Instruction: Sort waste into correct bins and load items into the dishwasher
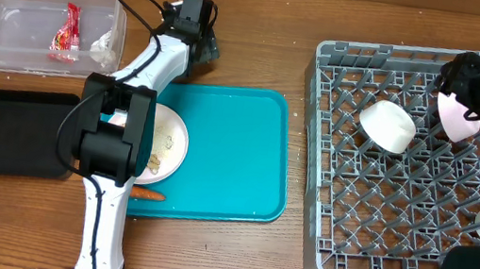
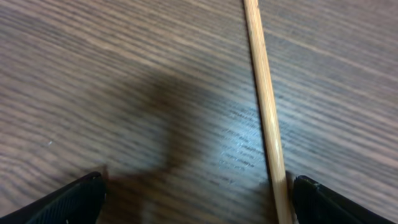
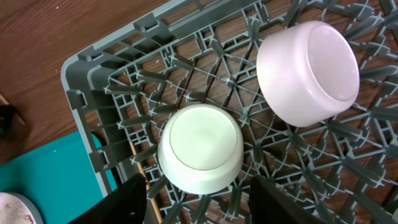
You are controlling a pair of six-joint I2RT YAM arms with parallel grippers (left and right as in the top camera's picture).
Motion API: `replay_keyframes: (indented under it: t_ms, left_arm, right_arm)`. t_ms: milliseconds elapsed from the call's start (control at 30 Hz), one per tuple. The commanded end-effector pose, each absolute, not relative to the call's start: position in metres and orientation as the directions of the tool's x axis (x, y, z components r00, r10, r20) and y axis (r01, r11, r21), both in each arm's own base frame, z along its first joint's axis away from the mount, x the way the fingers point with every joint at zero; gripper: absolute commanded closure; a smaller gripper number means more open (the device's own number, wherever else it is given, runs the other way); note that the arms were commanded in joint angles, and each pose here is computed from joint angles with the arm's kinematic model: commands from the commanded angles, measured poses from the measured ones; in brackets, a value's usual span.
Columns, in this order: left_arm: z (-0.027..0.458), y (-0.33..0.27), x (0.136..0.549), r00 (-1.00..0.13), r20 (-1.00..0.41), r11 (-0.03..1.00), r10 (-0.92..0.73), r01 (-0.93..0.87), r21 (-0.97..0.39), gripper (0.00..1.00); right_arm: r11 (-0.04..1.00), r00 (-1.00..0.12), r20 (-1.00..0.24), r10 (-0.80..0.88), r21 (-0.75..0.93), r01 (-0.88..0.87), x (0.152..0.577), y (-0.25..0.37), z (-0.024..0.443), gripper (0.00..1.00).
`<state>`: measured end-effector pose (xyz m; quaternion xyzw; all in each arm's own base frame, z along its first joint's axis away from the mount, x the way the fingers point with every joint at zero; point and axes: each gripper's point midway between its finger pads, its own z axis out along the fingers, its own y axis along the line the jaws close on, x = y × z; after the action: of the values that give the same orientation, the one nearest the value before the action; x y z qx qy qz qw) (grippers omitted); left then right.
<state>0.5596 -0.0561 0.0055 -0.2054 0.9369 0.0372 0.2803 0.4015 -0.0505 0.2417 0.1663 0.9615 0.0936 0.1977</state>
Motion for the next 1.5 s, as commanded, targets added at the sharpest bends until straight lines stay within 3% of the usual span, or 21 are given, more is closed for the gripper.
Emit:
replay_keyframes:
  t_ms: [0,200,400,467,633,833,933,1300,1467]
  left_arm:
    - [-0.039,-0.059,0.531,-0.833,-0.427,0.919,-0.352,-0.394,0.012,0.02]
    - [-0.047,-0.054,0.507,-0.873,-0.344,0.918,-0.345,-0.391,0.071,0.04]
    - [-0.049,-0.051,0.488,-0.900,-0.274,0.917,-0.340,-0.381,0.113,0.23]
    - [-0.047,-0.055,0.497,-0.891,-0.298,0.920,-0.344,-0.383,0.084,0.27]
    - [-0.037,-0.076,0.526,-0.862,-0.358,0.931,-0.358,-0.360,-0.063,0.54]
    - [-0.029,-0.090,0.547,-0.836,-0.405,0.929,-0.371,-0.335,-0.159,0.58]
    - [-0.029,-0.091,0.547,-0.827,-0.401,0.919,-0.394,-0.355,-0.170,0.67]
    - [-0.040,-0.082,0.529,-0.839,-0.348,0.907,-0.418,-0.405,-0.113,0.84]
    - [-0.041,-0.083,0.529,-0.841,-0.345,0.908,-0.418,-0.404,-0.116,0.96]
  right_arm:
    - [0.930,-0.862,-0.369,0.348,0.251,0.269,0.405,-0.050,0.248,0.45]
    - [0.930,-0.863,-0.366,0.349,0.250,0.269,0.404,-0.050,0.248,0.44]
    - [0.930,-0.862,-0.367,0.348,0.250,0.269,0.405,-0.050,0.248,0.44]
    - [0.930,-0.862,-0.367,0.348,0.250,0.269,0.405,-0.050,0.248,0.44]
    - [0.930,-0.862,-0.367,0.348,0.250,0.269,0.405,-0.050,0.248,0.44]
    - [0.930,-0.863,-0.365,0.349,0.250,0.270,0.404,-0.050,0.248,0.44]
    - [0.930,-0.863,-0.365,0.348,0.250,0.269,0.404,-0.050,0.248,0.44]
    - [0.930,-0.863,-0.366,0.349,0.251,0.269,0.404,-0.050,0.248,0.44]
    - [0.930,-0.863,-0.366,0.349,0.250,0.270,0.404,-0.050,0.248,0.44]
